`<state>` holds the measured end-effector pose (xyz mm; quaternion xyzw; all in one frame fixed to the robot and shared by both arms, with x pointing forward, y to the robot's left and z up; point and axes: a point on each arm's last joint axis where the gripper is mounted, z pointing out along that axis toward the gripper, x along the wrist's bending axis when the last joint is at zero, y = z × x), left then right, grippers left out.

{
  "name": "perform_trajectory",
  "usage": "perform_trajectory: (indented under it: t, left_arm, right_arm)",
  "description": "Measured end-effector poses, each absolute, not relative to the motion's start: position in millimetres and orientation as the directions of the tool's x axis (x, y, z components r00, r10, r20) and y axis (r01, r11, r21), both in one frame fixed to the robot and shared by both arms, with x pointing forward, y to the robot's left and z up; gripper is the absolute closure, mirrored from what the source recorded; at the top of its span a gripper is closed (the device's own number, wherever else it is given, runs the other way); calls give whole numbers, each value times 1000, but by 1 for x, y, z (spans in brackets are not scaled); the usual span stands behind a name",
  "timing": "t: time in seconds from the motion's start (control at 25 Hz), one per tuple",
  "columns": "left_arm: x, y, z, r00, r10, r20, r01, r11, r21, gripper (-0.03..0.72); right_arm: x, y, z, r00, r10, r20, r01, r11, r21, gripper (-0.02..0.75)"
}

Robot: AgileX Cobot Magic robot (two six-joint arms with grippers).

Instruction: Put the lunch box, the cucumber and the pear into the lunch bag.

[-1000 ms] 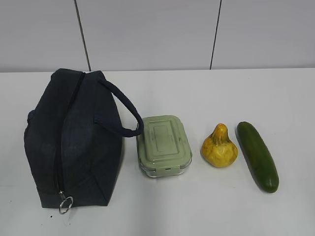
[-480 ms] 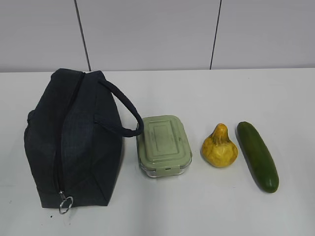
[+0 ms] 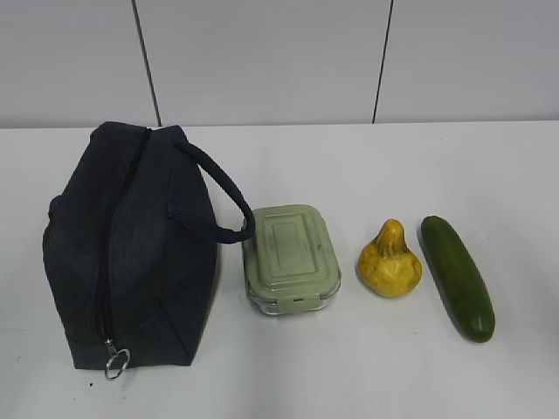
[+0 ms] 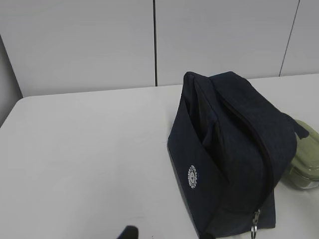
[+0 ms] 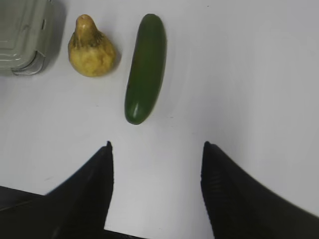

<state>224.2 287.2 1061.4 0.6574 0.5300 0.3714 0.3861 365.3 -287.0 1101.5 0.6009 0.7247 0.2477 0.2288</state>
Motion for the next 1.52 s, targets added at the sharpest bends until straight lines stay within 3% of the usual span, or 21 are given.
perform_trajectory:
  t: [0.32,0.8,1.08,1.52]
  left_arm:
    - [224,287,1061,162,984,79,410,-140,901,450]
    - [224,287,1061,162,984,79,410,-140,901,450]
    - [224,287,1061,162,984,79,410,-140,901,450]
    - [224,287,1061,162,984,79,410,-140,901,450]
  right_arm:
    - [452,-275,1084,-233,971,46,864,185,469,244]
    - [569,-268,1023,-222,971,88,939,189,286,214]
    - [605,-266,991,-208,973,101,957,181,225,214]
    - [617,-265,941,-176,976,127,983,168,77,195]
